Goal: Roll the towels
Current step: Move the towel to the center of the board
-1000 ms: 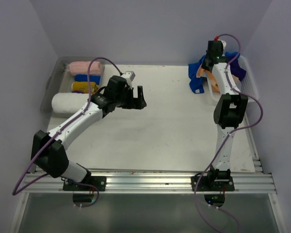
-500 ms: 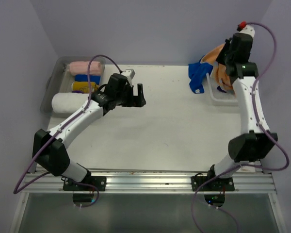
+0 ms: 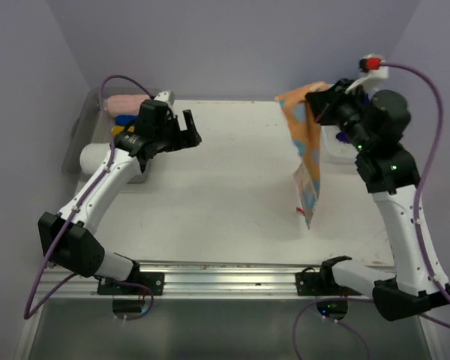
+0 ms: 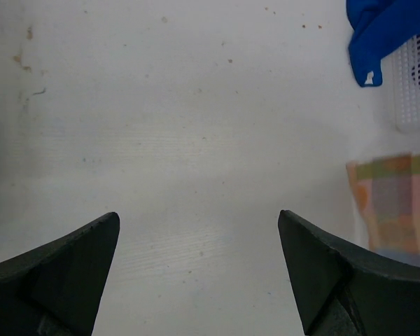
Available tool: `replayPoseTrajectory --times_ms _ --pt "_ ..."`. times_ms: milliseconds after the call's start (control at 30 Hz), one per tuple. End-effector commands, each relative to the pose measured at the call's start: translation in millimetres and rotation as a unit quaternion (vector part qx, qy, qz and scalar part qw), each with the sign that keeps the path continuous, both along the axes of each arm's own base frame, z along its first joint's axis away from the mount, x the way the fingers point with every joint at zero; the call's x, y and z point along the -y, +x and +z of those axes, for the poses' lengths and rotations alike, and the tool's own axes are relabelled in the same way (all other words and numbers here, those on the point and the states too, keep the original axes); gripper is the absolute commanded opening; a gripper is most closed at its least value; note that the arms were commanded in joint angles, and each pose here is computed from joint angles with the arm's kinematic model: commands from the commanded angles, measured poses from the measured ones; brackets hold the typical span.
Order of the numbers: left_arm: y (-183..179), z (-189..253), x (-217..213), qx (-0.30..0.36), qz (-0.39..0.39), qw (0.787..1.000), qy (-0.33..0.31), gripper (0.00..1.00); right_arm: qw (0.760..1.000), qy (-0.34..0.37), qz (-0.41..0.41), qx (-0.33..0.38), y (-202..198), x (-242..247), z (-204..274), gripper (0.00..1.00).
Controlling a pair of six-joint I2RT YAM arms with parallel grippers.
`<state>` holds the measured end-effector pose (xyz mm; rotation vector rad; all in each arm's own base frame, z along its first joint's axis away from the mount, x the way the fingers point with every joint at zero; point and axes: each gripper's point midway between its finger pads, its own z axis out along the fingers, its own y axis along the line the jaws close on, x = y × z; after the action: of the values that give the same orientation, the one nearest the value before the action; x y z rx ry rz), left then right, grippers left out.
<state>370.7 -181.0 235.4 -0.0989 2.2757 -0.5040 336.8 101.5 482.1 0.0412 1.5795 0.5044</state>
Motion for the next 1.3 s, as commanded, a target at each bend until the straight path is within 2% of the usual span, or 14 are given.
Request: replayPoseTrajectory --times_ms 0,67,100,133,167,233,300,367,567,700,833,967,1100,1267 --pt "-2.4 25.1 -29.4 0.022 0.042 0.999 -0.019 1.00 0.985 0.000 0.106 -0.139 9.1 -78.7 -109.6 0.00" --pt "-2.1 27.5 -36.3 0.025 0.050 0.998 -0.013 1.00 0.976 -0.018 0.123 -0.176 6.4 -107.2 -146.5 0.00" --pt "-1.9 29.7 -36.8 0.027 0.051 0.998 -0.013 1.00 0.963 -0.045 0.151 -0.219 -0.4 -136.7 -185.0 0.07" --pt "-3.0 29.4 -37.7 0.025 0.053 0.998 -0.013 1.00 0.957 -0.063 0.155 -0.237 -2.8 -146.5 -203.3 0.24" --pt "-3.2 29.6 -37.8 0.026 0.052 0.998 -0.013 1.00 0.947 -0.087 0.171 -0.257 -8.8 -159.8 -223.5 0.46" --pt "-4.3 25.0 -38.2 0.021 0.053 0.998 -0.011 1.00 0.930 -0.124 0.156 -0.309 -9.0 -156.6 -258.4 0.56" --pt "-6.2 15.3 -38.3 0.010 0.048 0.999 -0.005 1.00 0.929 -0.150 0.103 -0.321 -6.5 -133.2 -273.6 0.67" --pt "-9.3 1.9 -38.1 -0.008 0.044 0.999 0.003 1.00 0.938 -0.154 0.059 -0.304 -4.5 -105.4 -264.7 0.71" --pt "-40.8 -83.9 -4.6 -0.121 0.002 0.992 0.045 0.95 0.917 -0.137 -0.020 -0.373 -42.6 -25.2 -309.5 0.66" --pt "-66.9 -131.1 -9.5 -0.177 0.032 0.979 0.093 0.92 0.895 -0.116 -0.064 -0.426 -83.9 1.8 -346.0 0.62" --pt "-70.0 -158.2 -43.1 -0.187 0.111 0.964 0.155 0.88 0.880 -0.067 -0.071 -0.465 -114.2 1.5 -379.9 0.57" --pt "-81.2 -191.6 -56.6 -0.227 0.135 0.946 0.187 0.85 0.867 -0.044 -0.084 -0.489 -126.4 2.5 -404.9 0.54" --pt "-70.6 -202.4 -51.0 -0.211 0.139 0.953 0.169 0.84 0.865 -0.047 -0.106 -0.488 -123.2 8.4 -412.0 0.51" --pt "-51.5 -222.1 -48.1 -0.215 0.135 0.956 0.147 0.79 0.856 -0.043 -0.135 -0.496 -121.7 17.6 -430.1 0.50"
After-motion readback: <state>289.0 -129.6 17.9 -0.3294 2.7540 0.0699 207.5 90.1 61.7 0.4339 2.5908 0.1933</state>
